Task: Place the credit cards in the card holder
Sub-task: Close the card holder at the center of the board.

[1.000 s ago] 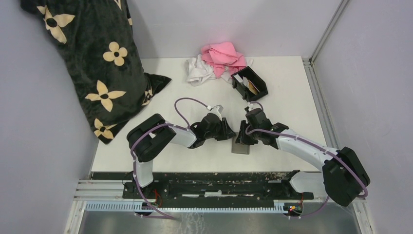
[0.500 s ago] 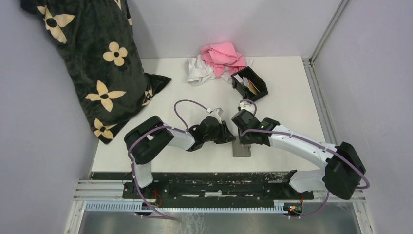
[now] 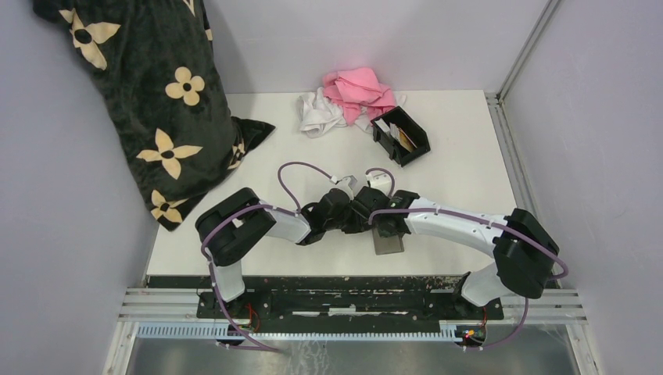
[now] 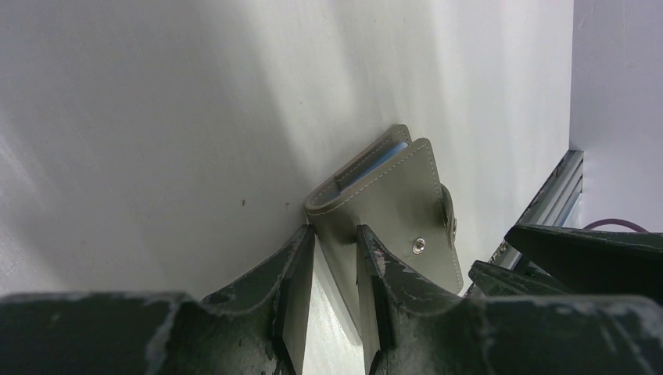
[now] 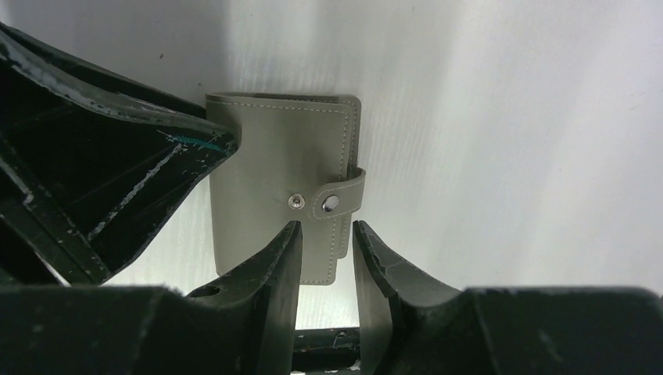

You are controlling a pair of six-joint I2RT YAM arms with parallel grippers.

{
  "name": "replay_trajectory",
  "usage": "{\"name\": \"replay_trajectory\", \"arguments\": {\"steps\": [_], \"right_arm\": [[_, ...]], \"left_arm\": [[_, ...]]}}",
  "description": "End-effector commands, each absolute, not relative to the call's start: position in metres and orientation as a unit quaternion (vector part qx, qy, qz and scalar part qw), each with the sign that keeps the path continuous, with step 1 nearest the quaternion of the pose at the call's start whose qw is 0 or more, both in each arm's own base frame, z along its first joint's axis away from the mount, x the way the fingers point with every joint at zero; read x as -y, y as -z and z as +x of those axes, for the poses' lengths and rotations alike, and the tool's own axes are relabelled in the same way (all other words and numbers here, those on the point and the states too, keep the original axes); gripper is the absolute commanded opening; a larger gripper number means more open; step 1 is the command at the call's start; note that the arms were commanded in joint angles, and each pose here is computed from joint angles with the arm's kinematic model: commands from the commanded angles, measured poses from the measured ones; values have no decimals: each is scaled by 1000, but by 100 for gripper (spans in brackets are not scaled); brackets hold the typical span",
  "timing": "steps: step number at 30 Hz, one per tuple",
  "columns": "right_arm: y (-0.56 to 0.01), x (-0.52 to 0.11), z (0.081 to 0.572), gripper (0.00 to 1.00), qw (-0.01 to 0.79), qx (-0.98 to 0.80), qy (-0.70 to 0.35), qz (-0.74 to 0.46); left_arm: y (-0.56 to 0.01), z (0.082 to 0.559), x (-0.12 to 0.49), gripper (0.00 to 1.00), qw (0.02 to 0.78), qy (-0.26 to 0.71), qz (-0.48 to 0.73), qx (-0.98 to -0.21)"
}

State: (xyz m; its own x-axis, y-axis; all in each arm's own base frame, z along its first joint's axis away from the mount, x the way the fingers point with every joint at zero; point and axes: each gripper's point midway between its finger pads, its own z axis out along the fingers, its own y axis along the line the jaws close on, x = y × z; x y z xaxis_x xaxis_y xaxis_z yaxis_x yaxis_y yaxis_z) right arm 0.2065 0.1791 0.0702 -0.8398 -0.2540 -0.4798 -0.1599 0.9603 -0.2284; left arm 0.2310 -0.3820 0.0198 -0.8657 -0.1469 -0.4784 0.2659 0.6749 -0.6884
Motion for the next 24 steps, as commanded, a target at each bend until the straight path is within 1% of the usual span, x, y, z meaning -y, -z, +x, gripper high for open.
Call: {"name": "replay_trajectory", "arguments": {"steps": [1,24], "right_arm": [[-80,-181,217,37,286,-947,110,-98],[-58,-179,219,38,278,-945,132,-109]], "left_arm": [[24,205,349,36,204,328,28,-922],[29,204,348,36,201,325,23,-924]]}}
